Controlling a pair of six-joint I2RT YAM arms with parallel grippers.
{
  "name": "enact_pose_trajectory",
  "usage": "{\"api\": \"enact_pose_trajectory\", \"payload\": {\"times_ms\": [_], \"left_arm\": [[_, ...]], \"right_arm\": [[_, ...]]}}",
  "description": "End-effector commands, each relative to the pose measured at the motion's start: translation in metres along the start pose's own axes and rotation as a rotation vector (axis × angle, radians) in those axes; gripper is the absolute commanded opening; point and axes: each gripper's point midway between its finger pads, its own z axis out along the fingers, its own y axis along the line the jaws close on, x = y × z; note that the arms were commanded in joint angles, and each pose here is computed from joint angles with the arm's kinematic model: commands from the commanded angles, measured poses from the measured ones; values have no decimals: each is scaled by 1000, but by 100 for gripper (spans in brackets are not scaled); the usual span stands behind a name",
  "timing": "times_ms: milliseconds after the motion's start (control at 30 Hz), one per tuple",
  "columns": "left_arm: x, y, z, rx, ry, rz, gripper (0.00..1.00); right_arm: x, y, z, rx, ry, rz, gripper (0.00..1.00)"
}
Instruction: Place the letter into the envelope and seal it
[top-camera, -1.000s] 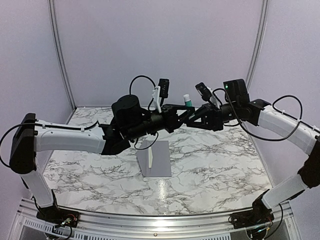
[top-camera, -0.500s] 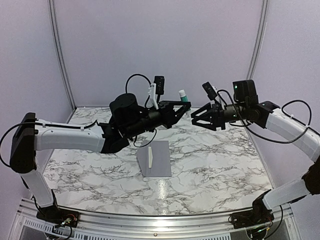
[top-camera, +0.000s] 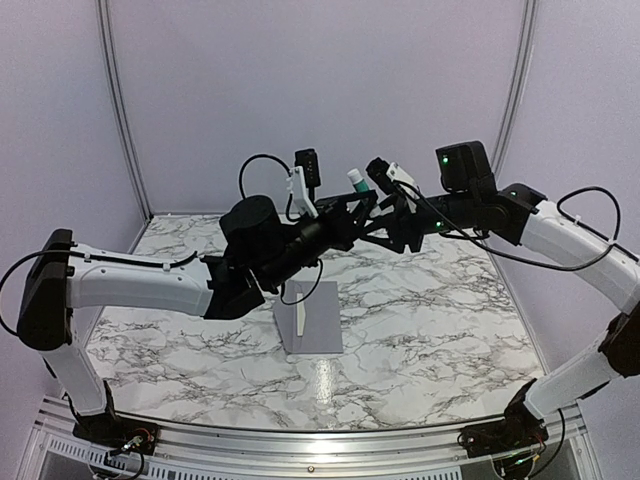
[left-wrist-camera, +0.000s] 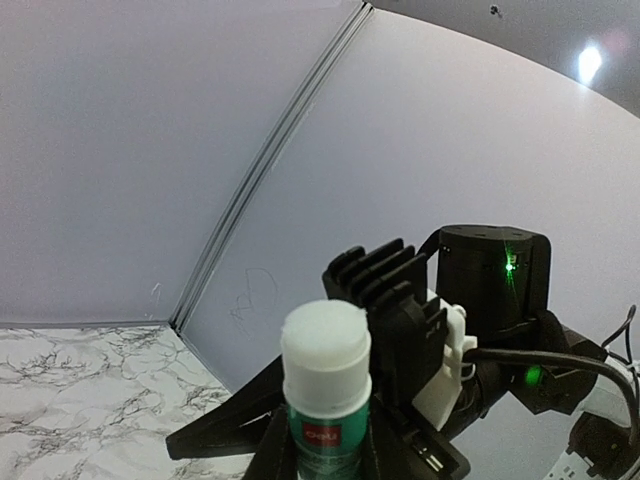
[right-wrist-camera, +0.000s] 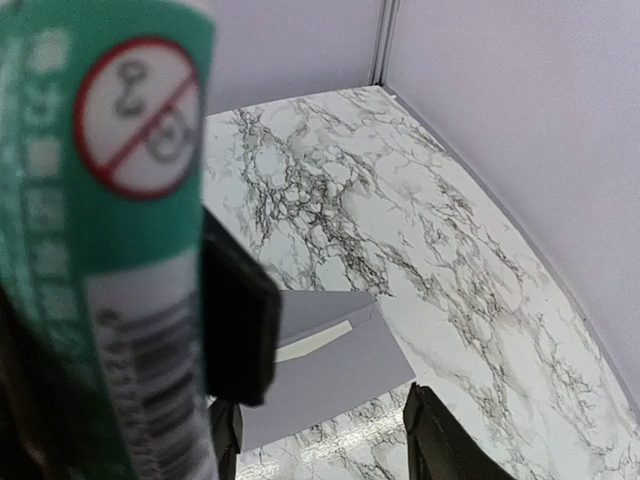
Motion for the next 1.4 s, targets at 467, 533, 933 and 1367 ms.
{"api": "enact_pose_trajectory", "payload": {"times_ms": [467,533,933,1367], "left_arm": [[-3,9,-4,-27,-47,-20,0],[-3,10,-5,-31,-48,-23,0],[2,8,-3,-16,-35,-24,0],[6,11,-3,-20,-25,-21,0]], "right_arm": [[-32,20,-16,-85,-71,-52,44],[-34,24,-17,-109,-80,-53,42],[-37,26,-18,-126,-96,-40,24],[-41,34,-21,-174,-114,-36,4]]}}
